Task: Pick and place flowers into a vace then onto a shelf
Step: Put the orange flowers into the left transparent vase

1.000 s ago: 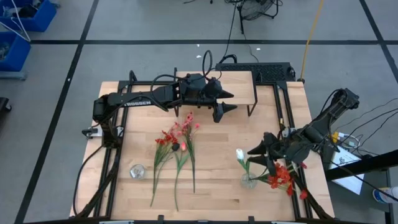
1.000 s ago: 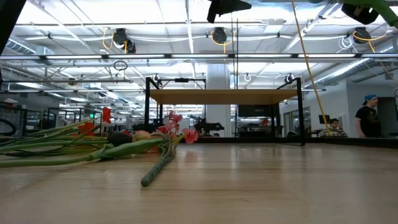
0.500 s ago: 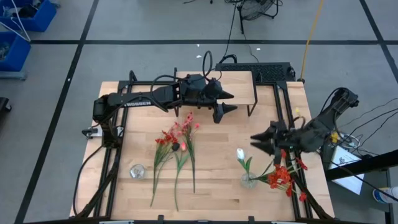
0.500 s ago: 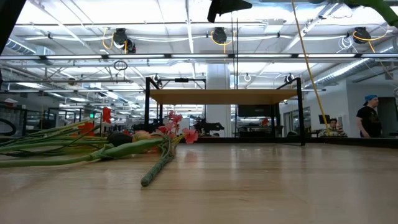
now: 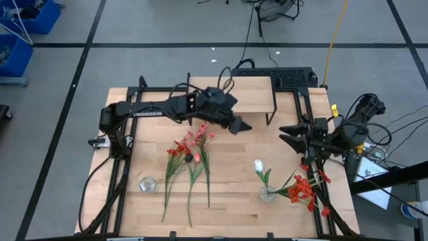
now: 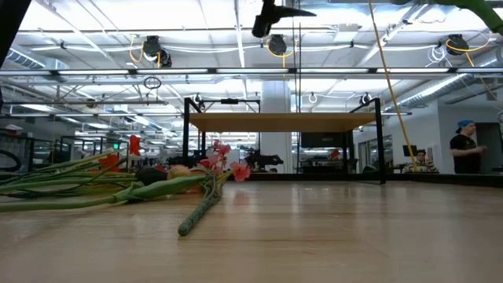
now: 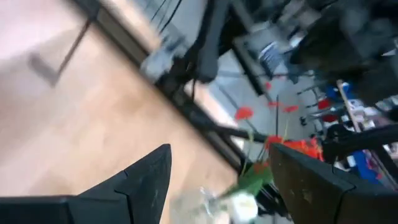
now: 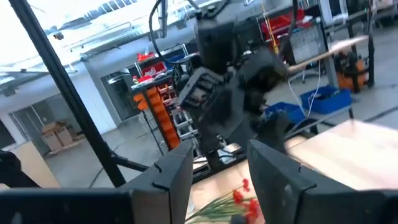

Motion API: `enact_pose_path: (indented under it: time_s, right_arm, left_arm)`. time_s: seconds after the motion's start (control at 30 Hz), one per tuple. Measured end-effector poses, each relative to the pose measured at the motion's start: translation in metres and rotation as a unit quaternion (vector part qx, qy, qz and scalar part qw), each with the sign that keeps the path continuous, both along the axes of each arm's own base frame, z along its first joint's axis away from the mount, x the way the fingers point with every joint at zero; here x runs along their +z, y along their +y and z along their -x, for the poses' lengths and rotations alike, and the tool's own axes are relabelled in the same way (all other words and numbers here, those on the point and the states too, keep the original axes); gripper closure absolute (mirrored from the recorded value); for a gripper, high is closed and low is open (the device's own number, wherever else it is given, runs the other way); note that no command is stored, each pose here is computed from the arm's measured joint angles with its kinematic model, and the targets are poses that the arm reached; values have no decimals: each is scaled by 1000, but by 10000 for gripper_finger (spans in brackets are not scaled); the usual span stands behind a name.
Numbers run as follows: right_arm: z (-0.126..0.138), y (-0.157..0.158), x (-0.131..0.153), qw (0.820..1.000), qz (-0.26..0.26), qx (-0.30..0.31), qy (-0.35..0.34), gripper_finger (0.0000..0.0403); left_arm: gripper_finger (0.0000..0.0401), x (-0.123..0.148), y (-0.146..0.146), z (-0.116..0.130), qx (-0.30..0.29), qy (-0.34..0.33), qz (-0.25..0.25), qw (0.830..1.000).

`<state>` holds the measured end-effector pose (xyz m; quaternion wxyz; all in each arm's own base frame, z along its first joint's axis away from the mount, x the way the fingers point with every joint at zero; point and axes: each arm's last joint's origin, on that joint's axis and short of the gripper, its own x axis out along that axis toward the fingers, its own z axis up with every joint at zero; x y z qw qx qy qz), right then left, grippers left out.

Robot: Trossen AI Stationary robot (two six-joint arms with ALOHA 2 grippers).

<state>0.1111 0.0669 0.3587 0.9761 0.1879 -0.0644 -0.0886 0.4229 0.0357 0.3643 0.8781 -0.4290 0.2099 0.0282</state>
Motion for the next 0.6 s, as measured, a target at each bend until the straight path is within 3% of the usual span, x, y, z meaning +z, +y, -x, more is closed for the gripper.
enact_pose_path:
  time_s: [0.13,0.23,0.37,0.47,0.6]
  right_arm:
    - [2,-2,2,999,50,-6,4,259]
    - [2,-2,5,997,74,-11,-4,259]
    - [2,2,11,995,49,75,-47,259]
    - [0,7,13,988,32,134,-68,259]
    - [-3,10,12,987,61,134,-65,259]
  left_arm:
    - [128,-6,-27,6,60,61,-2,996]
    - [128,-4,-44,15,123,88,32,988]
    - [128,-14,-67,25,179,146,45,972]
    - [128,-19,-88,32,192,175,54,964]
    - [128,-28,-105,46,189,244,53,950]
